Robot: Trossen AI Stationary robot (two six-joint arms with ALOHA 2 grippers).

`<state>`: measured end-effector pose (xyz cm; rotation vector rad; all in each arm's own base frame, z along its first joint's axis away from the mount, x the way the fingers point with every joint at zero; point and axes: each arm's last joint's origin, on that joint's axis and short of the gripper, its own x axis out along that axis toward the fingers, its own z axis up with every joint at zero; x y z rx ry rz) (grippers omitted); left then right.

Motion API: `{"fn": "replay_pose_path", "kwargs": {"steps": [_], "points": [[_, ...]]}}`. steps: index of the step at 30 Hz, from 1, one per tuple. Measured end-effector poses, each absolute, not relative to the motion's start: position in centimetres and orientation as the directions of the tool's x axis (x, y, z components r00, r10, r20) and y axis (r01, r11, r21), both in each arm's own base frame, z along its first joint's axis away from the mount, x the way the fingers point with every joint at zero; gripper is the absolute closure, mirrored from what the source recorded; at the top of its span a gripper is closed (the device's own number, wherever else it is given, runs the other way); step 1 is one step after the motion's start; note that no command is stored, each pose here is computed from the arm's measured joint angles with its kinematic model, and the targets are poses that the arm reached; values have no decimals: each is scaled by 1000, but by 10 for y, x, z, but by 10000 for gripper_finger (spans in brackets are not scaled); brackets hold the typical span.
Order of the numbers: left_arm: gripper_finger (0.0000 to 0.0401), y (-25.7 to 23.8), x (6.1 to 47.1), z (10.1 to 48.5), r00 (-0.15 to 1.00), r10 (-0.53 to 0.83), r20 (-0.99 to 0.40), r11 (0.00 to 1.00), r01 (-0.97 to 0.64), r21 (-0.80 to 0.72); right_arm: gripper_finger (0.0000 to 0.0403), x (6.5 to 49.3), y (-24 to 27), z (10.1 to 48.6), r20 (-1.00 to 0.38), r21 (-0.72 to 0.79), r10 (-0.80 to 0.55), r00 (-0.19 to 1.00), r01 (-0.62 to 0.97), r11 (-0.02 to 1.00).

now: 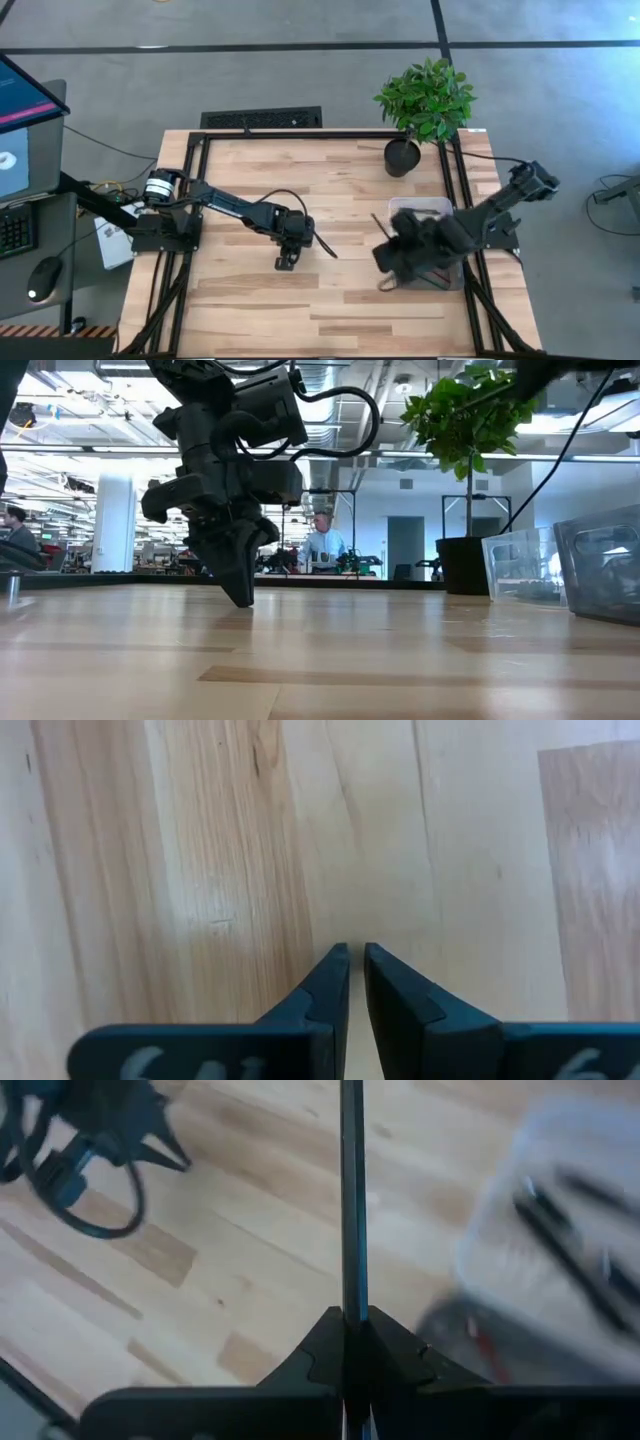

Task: Sort pens & pencils
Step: Put the black pencil into the black transparent bin

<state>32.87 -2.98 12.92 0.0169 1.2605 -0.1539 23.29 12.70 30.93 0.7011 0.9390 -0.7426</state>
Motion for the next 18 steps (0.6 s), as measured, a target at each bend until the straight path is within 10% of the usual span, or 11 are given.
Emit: {"fn": "replay_pose_path", "kwargs": {"steps": [18], "points": [[372,-29,331,129,323,-110,-940,992,93,-84,355,195,181,285,-951,194,-236,202,979,56]]}}
